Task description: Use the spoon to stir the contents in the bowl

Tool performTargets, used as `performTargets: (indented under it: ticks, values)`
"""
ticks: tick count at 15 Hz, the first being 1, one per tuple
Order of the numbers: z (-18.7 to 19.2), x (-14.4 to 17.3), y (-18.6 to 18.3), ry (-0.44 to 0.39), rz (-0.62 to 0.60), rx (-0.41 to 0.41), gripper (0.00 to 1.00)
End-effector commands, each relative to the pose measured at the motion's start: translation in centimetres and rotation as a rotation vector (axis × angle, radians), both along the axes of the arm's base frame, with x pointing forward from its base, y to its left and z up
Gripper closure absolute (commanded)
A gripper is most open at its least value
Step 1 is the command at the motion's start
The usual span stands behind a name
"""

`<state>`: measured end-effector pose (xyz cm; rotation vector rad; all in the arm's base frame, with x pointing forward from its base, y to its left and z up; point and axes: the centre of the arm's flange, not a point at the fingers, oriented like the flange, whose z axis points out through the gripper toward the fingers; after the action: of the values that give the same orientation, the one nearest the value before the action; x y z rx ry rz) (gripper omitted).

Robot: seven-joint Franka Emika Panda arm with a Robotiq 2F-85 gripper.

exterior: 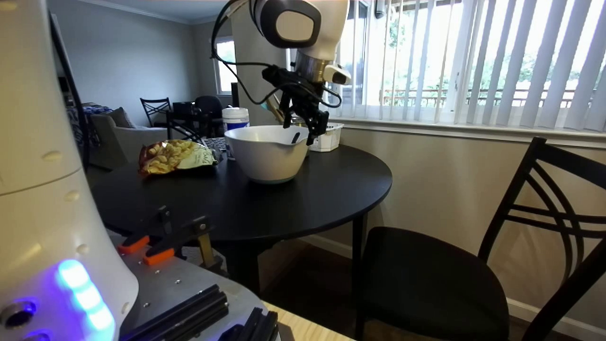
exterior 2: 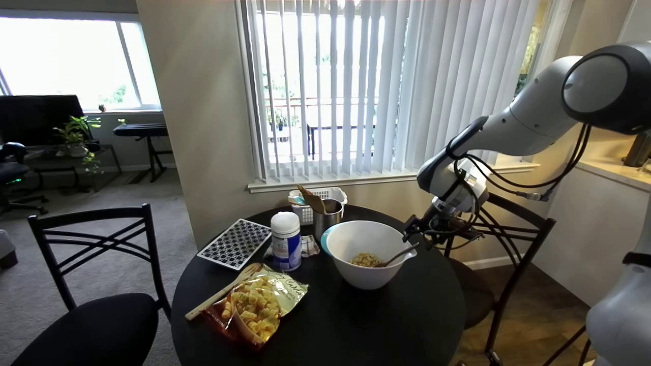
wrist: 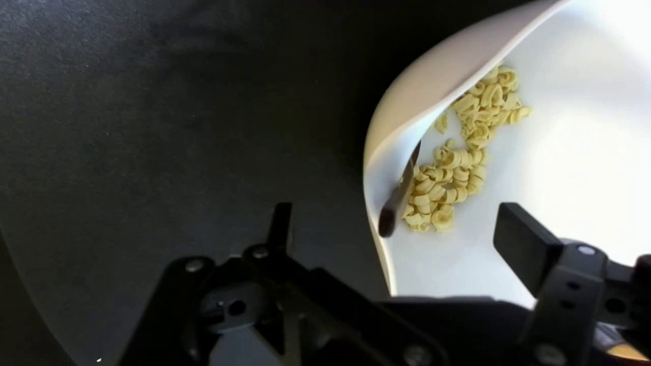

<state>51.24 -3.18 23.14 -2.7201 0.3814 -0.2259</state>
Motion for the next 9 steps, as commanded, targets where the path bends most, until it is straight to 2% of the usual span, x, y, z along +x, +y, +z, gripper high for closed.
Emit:
performTargets:
  ticks: [1, 2, 6, 9]
  values:
    - [-0.3, -0.9, -0.7, -0.053, -0.014, 0.025, 0.25]
    - [-0.3, -0.9, -0.8, -0.055, -0.016, 0.033, 0.26]
    - [-0.4, -0.9, -1.2, -0.047, -0.022, 0.061, 0.53]
    - [-0.3, -0.5, -2.2, 0.013, -0.042, 0.085, 0.72]
